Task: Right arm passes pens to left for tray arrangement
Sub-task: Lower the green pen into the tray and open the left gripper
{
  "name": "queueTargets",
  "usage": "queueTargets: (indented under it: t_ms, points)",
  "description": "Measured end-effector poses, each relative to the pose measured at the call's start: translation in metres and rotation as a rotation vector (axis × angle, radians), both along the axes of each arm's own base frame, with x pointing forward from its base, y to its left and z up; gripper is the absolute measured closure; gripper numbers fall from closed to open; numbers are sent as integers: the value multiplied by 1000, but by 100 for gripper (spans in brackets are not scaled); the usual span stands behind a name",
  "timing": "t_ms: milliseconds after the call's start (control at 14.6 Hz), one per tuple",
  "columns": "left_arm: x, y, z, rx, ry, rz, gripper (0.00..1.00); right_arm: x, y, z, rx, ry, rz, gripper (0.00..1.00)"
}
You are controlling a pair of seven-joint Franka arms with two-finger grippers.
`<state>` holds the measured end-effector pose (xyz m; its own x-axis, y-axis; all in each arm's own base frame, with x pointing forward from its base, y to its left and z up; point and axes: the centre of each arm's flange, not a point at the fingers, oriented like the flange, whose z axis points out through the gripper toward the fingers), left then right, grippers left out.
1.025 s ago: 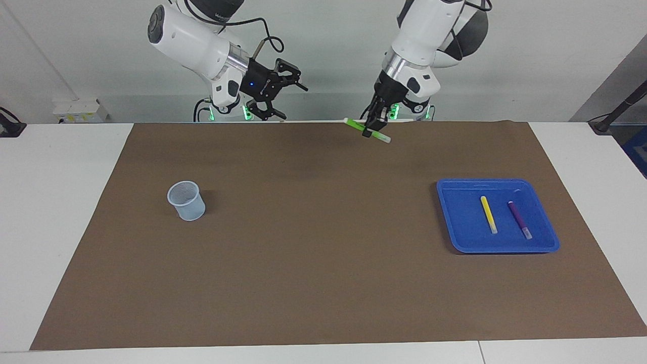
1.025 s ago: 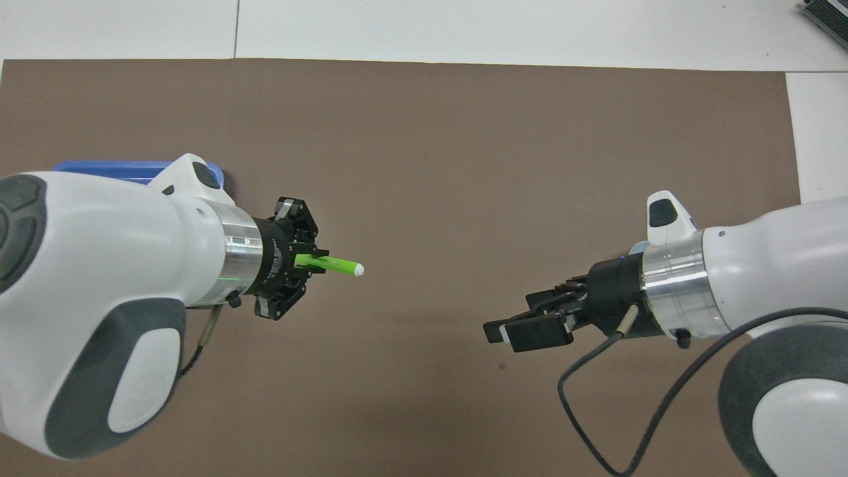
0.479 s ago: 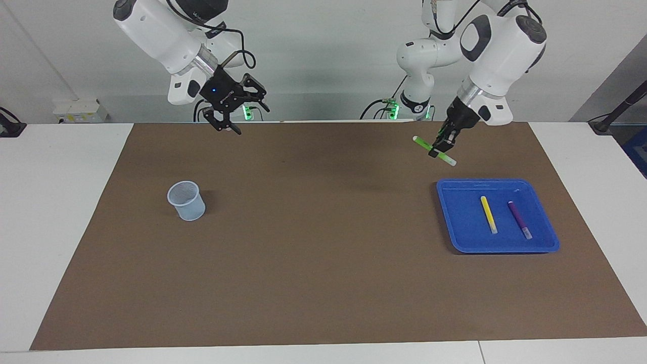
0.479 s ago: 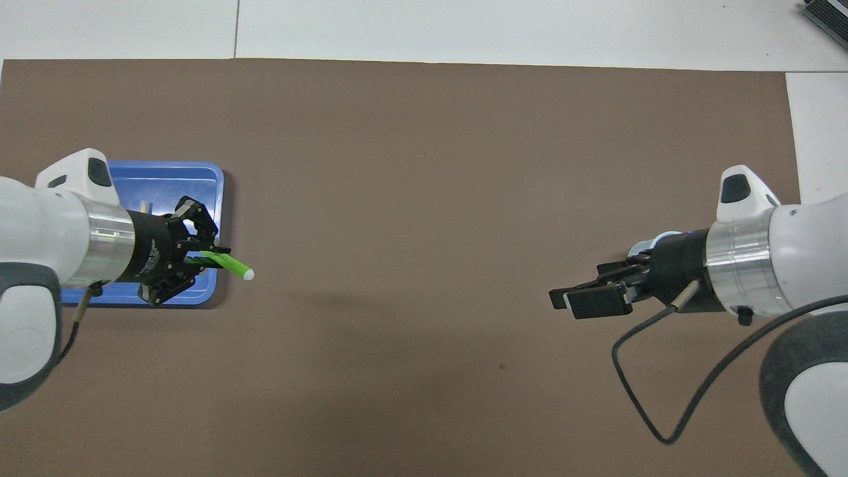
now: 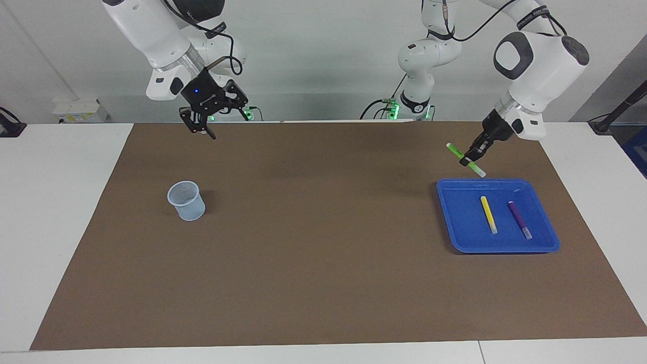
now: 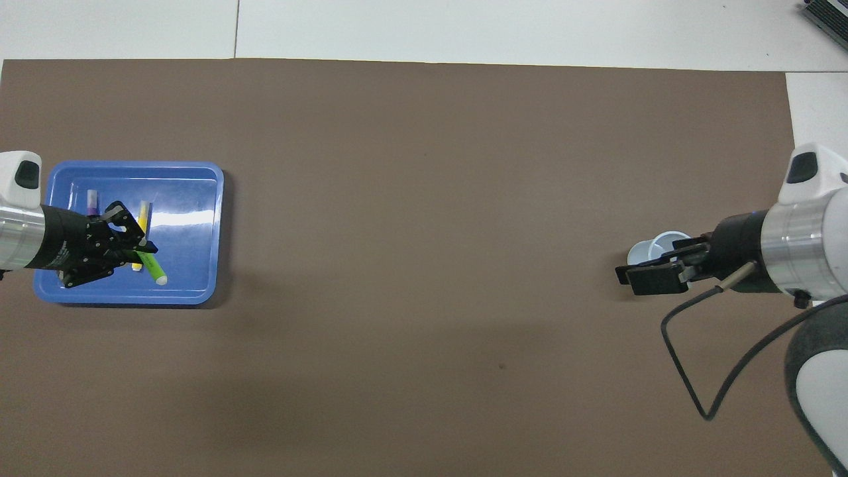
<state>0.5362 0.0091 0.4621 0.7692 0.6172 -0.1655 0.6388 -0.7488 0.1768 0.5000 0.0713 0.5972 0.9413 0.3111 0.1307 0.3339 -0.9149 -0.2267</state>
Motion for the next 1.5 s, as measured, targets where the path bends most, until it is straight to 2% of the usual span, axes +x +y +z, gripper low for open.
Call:
queueTargets:
  t_ms: [273,479,684,820,957,1162,1504]
  points:
    - [25,2,-55,61,-35,-255,82,6,-33,5,-48,-15,-50,0]
    - [41,8,-81,94,-55,-396,82,11,-44,6,-103,-22,-54,0]
    - [58,9,-112,123,-46,-520,82,20,-63,11,-170,-35,-68,0]
    - [68,3,-126,113,-52,-561,82,24,-86,13,-188,-35,-100,0]
    - [73,-4,-132,111,-63,-584,82,26,-101,8,-197,-14,-117,0]
    - [75,-3,-133,110,-95,-682,82,29,-106,0,-209,16,-116,0]
    - [74,-4,-140,102,-94,-724,82,37,-103,-8,-246,49,-95,0]
